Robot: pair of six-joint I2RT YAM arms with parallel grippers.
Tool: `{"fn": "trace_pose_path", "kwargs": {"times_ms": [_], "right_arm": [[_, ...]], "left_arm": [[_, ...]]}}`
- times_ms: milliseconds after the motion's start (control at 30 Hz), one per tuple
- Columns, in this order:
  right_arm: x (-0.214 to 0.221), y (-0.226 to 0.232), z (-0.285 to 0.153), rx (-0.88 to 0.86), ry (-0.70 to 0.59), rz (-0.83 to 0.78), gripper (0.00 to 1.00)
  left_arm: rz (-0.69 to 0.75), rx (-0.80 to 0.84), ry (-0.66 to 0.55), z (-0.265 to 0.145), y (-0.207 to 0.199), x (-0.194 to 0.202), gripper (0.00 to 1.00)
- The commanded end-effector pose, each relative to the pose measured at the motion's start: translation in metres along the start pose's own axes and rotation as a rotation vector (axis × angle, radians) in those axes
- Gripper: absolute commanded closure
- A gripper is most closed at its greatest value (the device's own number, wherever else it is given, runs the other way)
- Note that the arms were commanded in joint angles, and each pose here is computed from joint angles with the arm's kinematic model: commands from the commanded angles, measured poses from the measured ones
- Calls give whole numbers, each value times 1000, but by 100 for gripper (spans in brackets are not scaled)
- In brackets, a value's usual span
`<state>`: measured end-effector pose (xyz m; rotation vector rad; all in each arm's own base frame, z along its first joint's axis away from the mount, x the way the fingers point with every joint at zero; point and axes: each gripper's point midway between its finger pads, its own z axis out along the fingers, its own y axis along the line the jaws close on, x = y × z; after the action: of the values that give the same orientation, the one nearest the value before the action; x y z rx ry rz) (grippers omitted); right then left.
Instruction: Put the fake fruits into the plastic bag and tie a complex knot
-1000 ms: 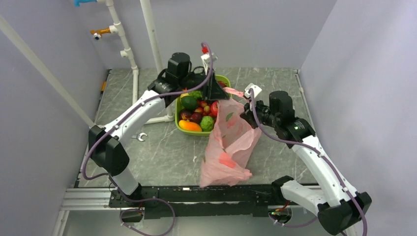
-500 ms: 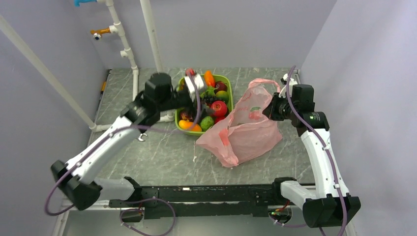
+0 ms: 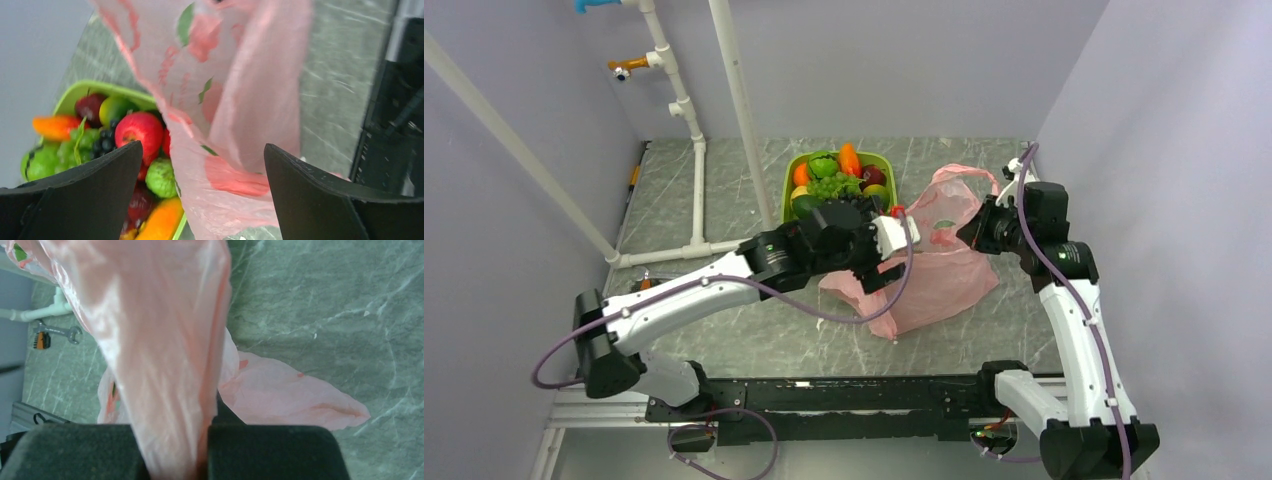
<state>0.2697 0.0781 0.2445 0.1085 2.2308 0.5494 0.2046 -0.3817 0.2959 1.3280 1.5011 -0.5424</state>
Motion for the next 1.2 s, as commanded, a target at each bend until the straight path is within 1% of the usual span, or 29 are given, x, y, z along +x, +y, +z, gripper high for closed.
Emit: {"fn": "trace_pose_path", "kwargs": {"times_ms": [0, 67, 133, 200, 233, 300, 367, 467, 533, 633, 700, 767, 833, 867, 900, 967, 1000, 1033, 1100, 1133, 1167], "right_arm": [[-11, 21, -16, -99, -80, -51, 100], [-11, 30, -21, -146, -87, -75, 100], [-14, 38, -27, -184, -101, -96, 100], [-17, 46, -33, -220, -117, -119, 100], [-18, 48, -36, -225, -125, -122, 100], [-23, 49, -41, -218, -140, -127, 100], [-33, 42, -44, -159, -155, -135, 100], [-56, 33, -54, -85, -187, -151, 100], [-66, 23, -61, -52, -206, -163, 100], [-68, 10, -69, -4, -196, -182, 100], [-70, -3, -73, 42, -192, -198, 100], [-75, -13, -78, 63, -203, -209, 100], [-81, -15, -82, 40, -207, -187, 100], [-82, -14, -83, 25, -207, -180, 100], [-83, -13, -83, 12, -207, -176, 100], [-81, -13, -83, -6, -201, -204, 100], [-78, -13, -82, -18, -193, -223, 100], [-70, -13, -81, -35, -170, -242, 100], [-45, -10, -74, -105, -101, -304, 100], [-29, -8, -71, -147, -59, -332, 99], [-16, -7, -69, -187, -22, -363, 81]], "left_arm": [[-209, -322, -69, 0, 59, -32, 1], [-244, -339, -88, 7, 64, -42, 1], [-289, -362, -54, 24, 68, -39, 1], [-370, -394, -9, 35, 76, -29, 1], [-387, -397, 12, 41, 78, -23, 1], [-393, -395, 72, 49, 75, -7, 1], [-391, -376, 172, 47, 64, 20, 1], [-361, -371, 290, 25, 53, 63, 1], [-357, -397, 353, -2, 60, 88, 1], [-383, -409, 425, -33, 71, 113, 1], [-407, -362, 461, -48, 66, 126, 5], [-476, -223, 447, -53, 45, 132, 14], [-564, -76, 403, -52, 22, 131, 23], [-628, 0, 357, -50, 13, 125, 30], [-683, 96, 305, -49, 2, 116, 40], [-758, 166, 223, -49, -2, 101, 80], [-782, 208, 167, -49, 0, 93, 91], [-792, 225, 93, -53, 6, 80, 99], [-769, 260, -75, -59, 21, 51, 100], [-717, 273, -160, -63, 27, 33, 100], [-649, 284, -219, -65, 30, 18, 100]]}}
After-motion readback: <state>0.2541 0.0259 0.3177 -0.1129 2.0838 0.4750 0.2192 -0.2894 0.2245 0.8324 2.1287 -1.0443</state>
